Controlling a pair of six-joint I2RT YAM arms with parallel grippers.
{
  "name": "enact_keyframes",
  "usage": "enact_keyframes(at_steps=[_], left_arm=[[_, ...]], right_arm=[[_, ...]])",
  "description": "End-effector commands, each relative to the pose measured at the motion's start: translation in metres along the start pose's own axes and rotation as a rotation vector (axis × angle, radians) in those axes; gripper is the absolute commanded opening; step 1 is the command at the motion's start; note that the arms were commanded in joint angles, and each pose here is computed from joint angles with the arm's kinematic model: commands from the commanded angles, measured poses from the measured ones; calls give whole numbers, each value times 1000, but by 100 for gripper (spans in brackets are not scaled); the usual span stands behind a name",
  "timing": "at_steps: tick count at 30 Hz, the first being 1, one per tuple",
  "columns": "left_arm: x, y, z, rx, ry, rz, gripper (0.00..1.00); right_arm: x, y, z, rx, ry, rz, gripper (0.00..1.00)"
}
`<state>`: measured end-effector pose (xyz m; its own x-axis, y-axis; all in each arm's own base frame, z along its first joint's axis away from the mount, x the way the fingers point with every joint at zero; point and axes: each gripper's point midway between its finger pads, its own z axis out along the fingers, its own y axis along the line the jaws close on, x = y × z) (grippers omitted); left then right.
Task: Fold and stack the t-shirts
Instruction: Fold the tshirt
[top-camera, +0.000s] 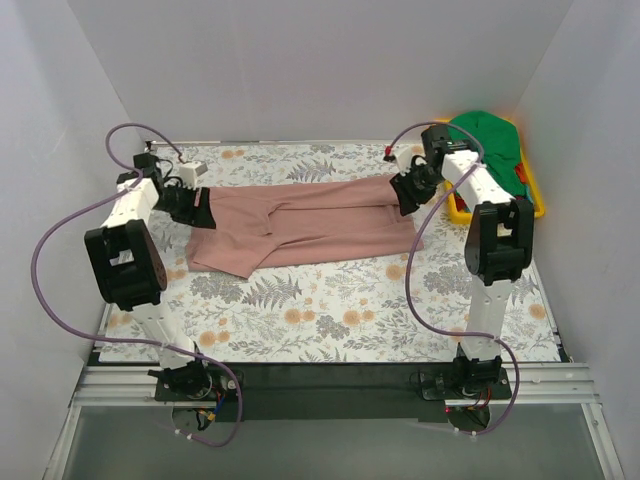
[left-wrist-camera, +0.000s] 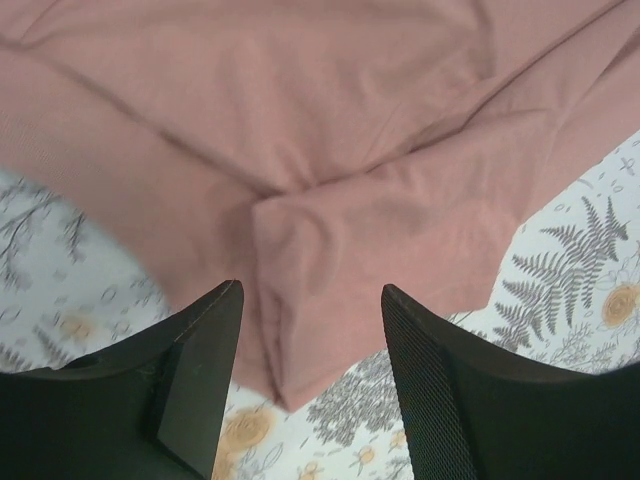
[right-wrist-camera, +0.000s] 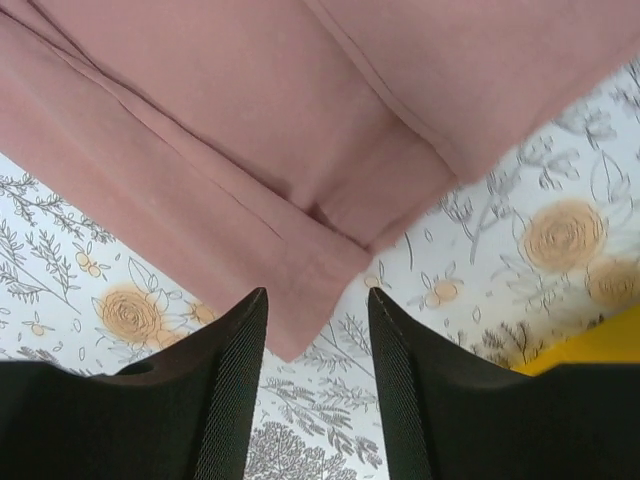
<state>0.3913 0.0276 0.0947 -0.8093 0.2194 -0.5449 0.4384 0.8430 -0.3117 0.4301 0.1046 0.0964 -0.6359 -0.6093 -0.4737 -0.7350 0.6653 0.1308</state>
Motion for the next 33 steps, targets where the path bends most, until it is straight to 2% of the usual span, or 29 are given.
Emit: enact_keyframes(at_steps=[1,2,4,6,15,19,21,29,30,33], left_arm=[[-26,-8,15,-14,-42,20,57],[-25,-9,22,-18,-28,28,58],[-24,-7,29,-34,-15,23,67],[-23,-5,36,-41,-4,21,70],[-16,-2,53,-78,30,34,70],[-14,-5,55,-65,39,30,61],[-12,-7,55,-52,48,25,53],[-5,-15,53,-26,68,24,33],[-5,-16,53,-21,67,23,24],[-8,-17,51,-20,62,28,6]], right_arm=[[-17,5,19,28,23,-121,53],[-16,4,24,37,42,-151,53],[-18,10,32,37,57,-190,54],[-15,11,40,40,81,-220,54],[6,16,64,29,167,-273,51],[12,17,64,26,184,-281,45],[14,18,65,23,187,-283,41],[16,19,64,22,191,-288,34],[15,18,63,25,189,-287,30],[12,16,62,34,185,-287,7]])
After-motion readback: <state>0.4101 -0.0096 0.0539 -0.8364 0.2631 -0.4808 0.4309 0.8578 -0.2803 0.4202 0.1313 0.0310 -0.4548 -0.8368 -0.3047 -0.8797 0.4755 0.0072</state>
